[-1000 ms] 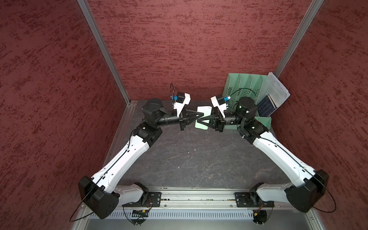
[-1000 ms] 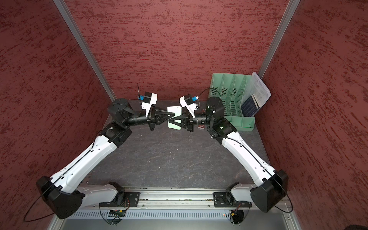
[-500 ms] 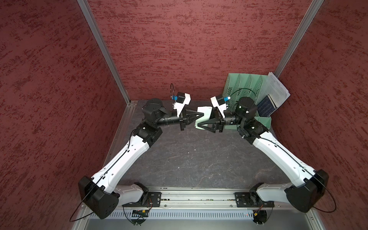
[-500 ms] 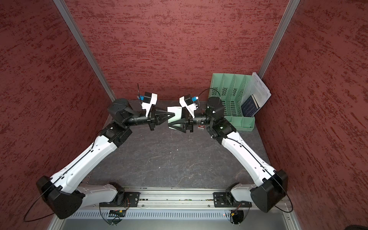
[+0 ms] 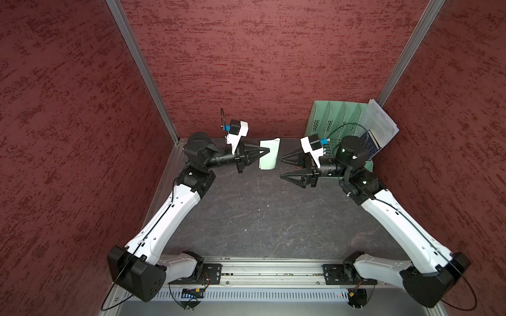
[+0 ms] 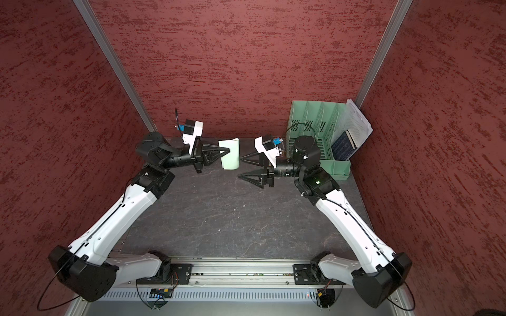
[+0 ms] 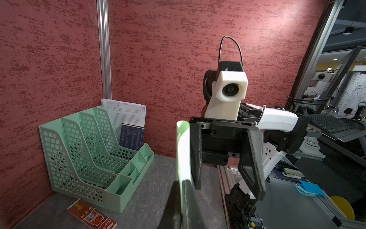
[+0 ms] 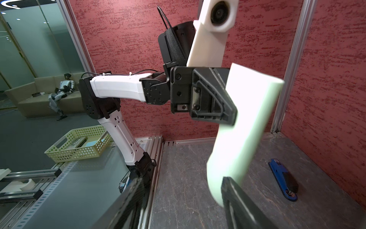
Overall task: Fold the square paper along the opposite sides
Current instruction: Fold the paper.
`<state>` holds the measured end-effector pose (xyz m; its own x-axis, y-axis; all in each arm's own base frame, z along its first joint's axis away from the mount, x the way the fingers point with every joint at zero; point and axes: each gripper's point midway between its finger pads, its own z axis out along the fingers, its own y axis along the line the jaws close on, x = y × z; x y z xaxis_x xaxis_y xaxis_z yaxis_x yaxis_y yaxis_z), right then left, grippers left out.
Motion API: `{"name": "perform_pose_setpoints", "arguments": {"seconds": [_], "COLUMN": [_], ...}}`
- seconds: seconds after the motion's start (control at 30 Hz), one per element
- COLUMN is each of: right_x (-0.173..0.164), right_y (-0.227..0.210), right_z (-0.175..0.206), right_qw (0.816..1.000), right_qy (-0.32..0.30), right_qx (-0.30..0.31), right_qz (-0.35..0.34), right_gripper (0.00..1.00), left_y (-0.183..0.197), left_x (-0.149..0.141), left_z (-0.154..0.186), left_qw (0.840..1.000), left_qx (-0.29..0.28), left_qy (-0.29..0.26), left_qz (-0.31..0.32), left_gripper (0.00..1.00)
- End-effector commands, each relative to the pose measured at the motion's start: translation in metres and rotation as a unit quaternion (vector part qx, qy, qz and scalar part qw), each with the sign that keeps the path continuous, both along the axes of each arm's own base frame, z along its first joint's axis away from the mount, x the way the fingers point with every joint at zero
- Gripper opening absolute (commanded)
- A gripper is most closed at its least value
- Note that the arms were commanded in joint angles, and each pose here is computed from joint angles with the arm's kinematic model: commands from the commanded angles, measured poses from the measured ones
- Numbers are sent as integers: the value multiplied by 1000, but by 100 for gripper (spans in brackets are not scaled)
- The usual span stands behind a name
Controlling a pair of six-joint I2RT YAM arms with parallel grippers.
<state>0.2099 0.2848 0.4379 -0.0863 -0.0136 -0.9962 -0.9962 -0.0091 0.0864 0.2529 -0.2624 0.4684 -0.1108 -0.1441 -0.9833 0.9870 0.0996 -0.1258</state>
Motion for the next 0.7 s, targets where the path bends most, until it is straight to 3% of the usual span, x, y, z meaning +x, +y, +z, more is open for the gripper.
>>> {"name": "perform_pose_setpoints", "arguments": {"seconds": [0.0, 0.67], "right_x": [-2, 0], "right_y": [3, -12], "right_z": [6, 21], "right_qw": [999, 999], "right_qy": [9, -35], "right_qx": [7, 0], "right_qz": [33, -20], "right_gripper": [64, 63], "left_y": [-5, -8], "left_x": [-18, -38], "left_z": [7, 8], "left_qw": [999, 997], "left_qx": [-9, 1], "left_qy": [-4, -11], "left_qz": [-52, -74], "left_gripper": [0, 0]}}
